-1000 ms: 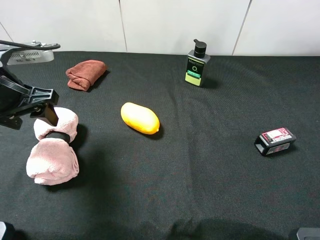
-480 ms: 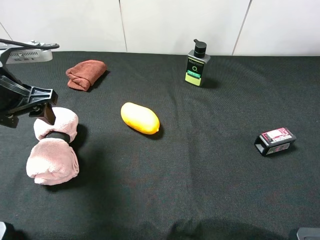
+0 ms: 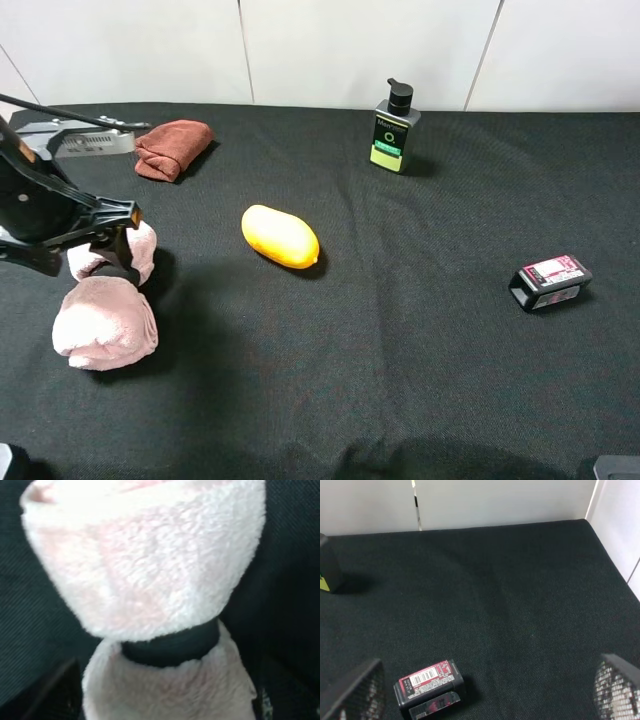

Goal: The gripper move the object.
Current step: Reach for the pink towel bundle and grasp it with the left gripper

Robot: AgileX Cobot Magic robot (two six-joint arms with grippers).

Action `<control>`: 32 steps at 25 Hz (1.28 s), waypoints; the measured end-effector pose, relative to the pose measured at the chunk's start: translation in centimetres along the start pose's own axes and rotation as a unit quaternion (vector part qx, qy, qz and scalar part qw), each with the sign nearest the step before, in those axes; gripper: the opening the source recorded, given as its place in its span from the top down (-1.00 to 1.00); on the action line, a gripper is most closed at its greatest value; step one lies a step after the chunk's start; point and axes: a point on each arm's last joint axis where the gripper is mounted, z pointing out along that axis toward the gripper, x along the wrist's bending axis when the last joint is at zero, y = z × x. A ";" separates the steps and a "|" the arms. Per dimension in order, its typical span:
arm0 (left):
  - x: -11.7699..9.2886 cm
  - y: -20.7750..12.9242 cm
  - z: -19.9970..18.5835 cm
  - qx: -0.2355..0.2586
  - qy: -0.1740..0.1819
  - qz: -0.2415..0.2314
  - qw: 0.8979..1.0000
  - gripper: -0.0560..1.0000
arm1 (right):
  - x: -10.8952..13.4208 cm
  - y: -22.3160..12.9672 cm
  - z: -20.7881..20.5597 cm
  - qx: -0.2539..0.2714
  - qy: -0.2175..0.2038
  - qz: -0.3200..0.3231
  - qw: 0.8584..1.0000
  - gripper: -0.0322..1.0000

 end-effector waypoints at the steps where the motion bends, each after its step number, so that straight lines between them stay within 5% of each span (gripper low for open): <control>1: -0.1 0.1 0.1 0.000 -0.002 0.000 1.000 -0.55 | 0.0 0.0 0.0 0.000 0.000 0.000 1.000 -0.29; 32: -0.5 1.0 5.0 0.045 0.013 0.004 0.999 -0.55 | 0.0 0.0 0.0 0.000 0.000 0.000 1.000 -0.29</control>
